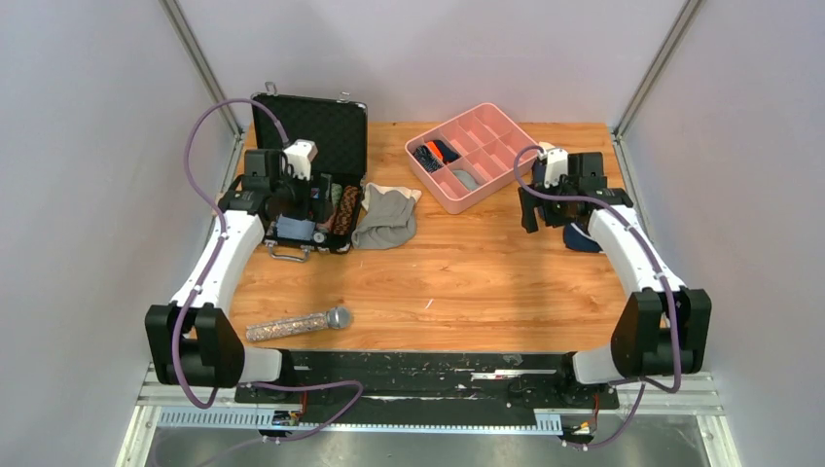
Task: Roll the underwear
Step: Move the storage box to the center of the board.
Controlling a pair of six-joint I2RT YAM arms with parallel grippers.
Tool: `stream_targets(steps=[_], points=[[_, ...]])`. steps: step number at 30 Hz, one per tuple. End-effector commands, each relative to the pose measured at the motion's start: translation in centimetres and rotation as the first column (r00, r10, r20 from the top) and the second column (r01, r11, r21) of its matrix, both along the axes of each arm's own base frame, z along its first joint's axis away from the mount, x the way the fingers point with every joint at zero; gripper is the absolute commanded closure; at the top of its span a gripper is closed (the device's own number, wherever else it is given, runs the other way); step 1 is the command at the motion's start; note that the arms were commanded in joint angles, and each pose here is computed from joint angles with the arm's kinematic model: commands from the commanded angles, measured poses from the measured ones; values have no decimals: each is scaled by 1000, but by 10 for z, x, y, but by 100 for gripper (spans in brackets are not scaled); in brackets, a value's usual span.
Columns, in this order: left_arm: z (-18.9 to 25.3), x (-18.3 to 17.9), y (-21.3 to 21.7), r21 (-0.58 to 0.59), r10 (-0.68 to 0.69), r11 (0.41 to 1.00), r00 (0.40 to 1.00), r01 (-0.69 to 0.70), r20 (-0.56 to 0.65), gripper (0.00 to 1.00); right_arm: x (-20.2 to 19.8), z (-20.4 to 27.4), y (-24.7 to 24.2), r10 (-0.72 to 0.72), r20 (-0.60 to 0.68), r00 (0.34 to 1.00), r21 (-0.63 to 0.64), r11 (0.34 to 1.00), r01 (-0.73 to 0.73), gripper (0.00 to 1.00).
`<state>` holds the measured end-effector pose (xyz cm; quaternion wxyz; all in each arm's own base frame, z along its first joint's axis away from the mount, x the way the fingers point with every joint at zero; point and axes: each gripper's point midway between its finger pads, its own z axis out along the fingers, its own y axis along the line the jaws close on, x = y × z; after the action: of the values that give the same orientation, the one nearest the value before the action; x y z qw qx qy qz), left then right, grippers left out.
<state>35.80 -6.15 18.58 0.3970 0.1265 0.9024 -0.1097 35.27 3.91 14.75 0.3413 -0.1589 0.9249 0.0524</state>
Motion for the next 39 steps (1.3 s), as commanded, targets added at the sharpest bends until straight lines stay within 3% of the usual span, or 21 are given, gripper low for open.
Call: stream_targets(steps=[1, 6, 10, 14, 19, 23, 27, 32, 35, 39], points=[[6, -16, -21, -119, -62, 991, 998, 62, 8, 0, 40, 23, 15, -39, 94, 995, 93, 995, 30, 0], [-6, -30, -32, -188, -83, 979, 996, 76, -31, 0, 60, 32, 77, 159, 51, 986, 308, 936, -167, 0], [-11, -36, -29, -188, -55, 981, 998, 47, -37, 0, 83, 31, 140, 242, 42, 969, 321, 915, -242, 9], [-6, -38, -27, -176, -46, 984, 999, 43, -13, 0, 111, 22, 185, 184, 13, 983, 351, 920, -177, 34], [-9, -50, -24, -169, -31, 985, 999, 25, -34, 0, 136, -10, 218, 52, -83, 995, 386, 922, -16, 48], [-15, -59, -24, -174, -31, 985, 998, 21, -54, 0, 142, -19, 245, 57, -112, 992, 416, 909, -6, 47], [-15, -58, -19, -175, -12, 985, 998, 2, -57, 0, 136, -31, 267, 92, -123, 988, 407, 913, -34, 40], [-12, -51, -19, -188, -4, 982, 999, -5, -49, 0, 127, -46, 285, 102, -133, 986, 379, 924, -44, 43], [-1, -43, -21, -195, -6, 981, 1000, 1, -25, 2, 135, -38, 281, 48, -64, 997, 306, 952, -26, 48], [28, -23, -40, -194, -59, 978, 996, 70, 59, 8, 149, -7, 268, 17, 61, 998, 231, 972, -31, 39]])
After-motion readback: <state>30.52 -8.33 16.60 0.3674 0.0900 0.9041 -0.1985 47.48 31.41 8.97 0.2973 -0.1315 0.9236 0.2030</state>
